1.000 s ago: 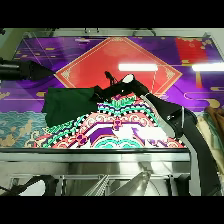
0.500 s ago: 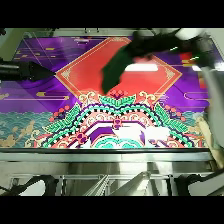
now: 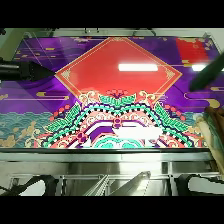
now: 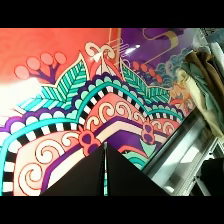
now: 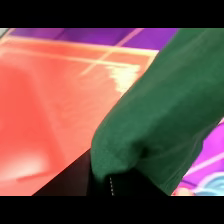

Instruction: Fold the shirts.

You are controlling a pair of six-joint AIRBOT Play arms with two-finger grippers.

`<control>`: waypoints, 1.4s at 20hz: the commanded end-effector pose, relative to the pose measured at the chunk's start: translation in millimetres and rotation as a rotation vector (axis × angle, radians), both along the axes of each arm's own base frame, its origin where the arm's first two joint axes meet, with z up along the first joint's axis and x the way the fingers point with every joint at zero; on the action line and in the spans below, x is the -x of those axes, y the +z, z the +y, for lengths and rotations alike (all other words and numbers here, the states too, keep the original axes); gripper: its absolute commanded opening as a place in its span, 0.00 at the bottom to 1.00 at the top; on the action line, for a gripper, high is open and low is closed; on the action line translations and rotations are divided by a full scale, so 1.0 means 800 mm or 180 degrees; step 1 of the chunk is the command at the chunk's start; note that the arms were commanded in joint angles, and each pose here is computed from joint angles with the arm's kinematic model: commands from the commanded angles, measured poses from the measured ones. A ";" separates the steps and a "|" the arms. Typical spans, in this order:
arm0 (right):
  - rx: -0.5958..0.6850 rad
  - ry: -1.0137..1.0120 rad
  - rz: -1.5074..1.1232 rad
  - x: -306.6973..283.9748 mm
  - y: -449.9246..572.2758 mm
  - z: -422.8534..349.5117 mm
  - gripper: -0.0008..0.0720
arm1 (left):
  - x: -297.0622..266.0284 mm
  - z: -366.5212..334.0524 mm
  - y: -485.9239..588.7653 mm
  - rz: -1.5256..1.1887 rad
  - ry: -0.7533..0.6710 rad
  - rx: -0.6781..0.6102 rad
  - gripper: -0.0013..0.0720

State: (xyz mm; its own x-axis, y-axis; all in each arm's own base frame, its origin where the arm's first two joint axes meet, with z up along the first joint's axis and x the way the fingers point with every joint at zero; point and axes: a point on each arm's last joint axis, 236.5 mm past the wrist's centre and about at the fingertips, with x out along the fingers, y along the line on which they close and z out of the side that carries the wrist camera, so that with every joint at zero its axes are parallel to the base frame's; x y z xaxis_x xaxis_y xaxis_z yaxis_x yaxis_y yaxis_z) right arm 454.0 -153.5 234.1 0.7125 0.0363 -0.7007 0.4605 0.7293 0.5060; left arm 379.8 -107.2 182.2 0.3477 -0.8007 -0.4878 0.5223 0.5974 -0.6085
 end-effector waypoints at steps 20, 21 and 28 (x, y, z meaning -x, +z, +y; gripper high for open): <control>-0.0463 -0.0916 0.1183 0.195 -0.029 -0.077 0.04 | 0.003 -0.062 -0.063 0.0481 -0.0514 0.0068 0.02; -0.0425 -0.0950 0.1147 0.200 -0.022 -0.077 0.04 | 0.005 -0.062 -0.063 0.0493 -0.0531 0.0070 0.02; -0.0181 -0.1390 0.1239 0.269 -0.012 -0.108 0.04 | 0.013 -0.063 -0.063 0.0534 -0.0605 0.0076 0.02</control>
